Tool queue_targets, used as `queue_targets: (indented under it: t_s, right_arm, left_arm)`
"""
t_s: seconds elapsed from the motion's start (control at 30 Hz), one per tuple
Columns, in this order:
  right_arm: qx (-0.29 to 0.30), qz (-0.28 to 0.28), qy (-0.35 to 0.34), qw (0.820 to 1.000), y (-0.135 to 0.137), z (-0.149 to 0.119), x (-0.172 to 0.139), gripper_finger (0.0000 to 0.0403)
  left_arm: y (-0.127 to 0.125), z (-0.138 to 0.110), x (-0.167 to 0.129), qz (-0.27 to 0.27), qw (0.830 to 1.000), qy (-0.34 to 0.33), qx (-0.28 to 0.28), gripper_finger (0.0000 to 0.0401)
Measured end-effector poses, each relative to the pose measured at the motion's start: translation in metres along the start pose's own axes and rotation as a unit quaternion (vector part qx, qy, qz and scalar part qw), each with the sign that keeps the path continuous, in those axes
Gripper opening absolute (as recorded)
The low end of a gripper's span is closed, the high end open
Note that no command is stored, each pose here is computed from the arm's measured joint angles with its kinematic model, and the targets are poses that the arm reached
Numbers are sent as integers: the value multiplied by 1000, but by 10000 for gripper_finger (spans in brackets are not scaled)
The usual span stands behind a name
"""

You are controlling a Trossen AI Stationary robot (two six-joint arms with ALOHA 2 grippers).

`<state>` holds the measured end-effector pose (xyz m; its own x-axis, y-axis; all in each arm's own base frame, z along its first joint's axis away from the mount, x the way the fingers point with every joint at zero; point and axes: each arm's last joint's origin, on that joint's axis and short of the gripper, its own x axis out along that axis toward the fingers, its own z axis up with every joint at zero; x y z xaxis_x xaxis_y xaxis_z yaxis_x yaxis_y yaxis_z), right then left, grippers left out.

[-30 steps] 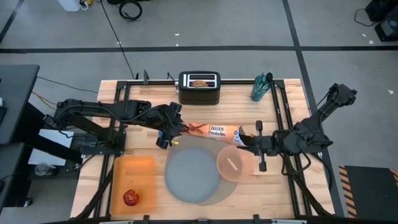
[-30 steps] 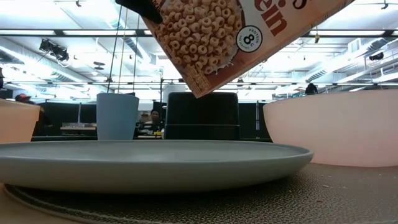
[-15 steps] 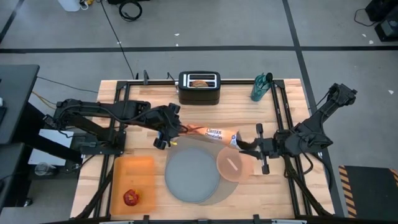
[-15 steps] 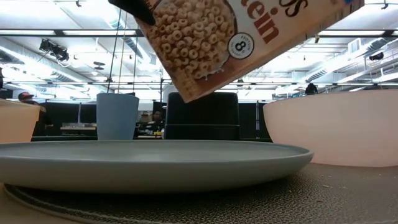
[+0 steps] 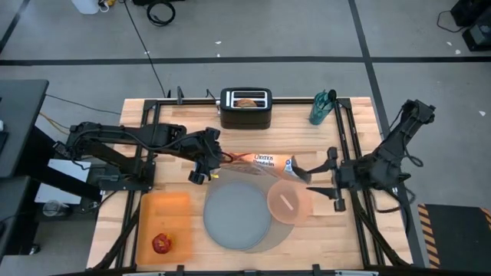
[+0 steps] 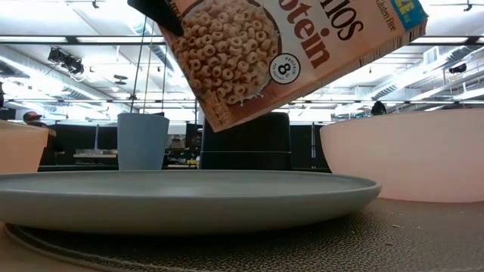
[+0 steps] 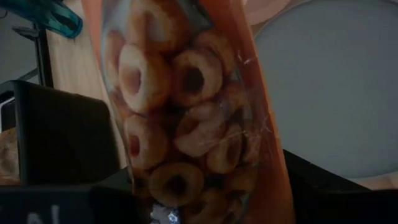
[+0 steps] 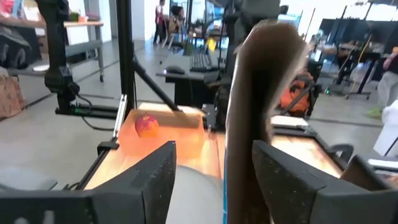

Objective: Arrange a breakfast setting
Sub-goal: Pour the cereal from the yellow cereal box into the orange bowl

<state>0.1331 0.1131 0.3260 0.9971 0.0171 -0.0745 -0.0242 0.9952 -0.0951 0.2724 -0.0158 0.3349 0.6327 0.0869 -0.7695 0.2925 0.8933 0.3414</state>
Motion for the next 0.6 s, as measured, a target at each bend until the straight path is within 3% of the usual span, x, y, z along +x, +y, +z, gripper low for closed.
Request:
queue_targets:
  t_s: [0.33,0.6]
  right_arm:
    - [-9,7,-38,999,-19,13,-33,218]
    - [3,-8,-32,999,-28,11,-40,218]
  left_arm:
    - [-1,1,0,3,1000,-1,-12,213]
    - [-1,1,0,2,1000,-2,-19,213]
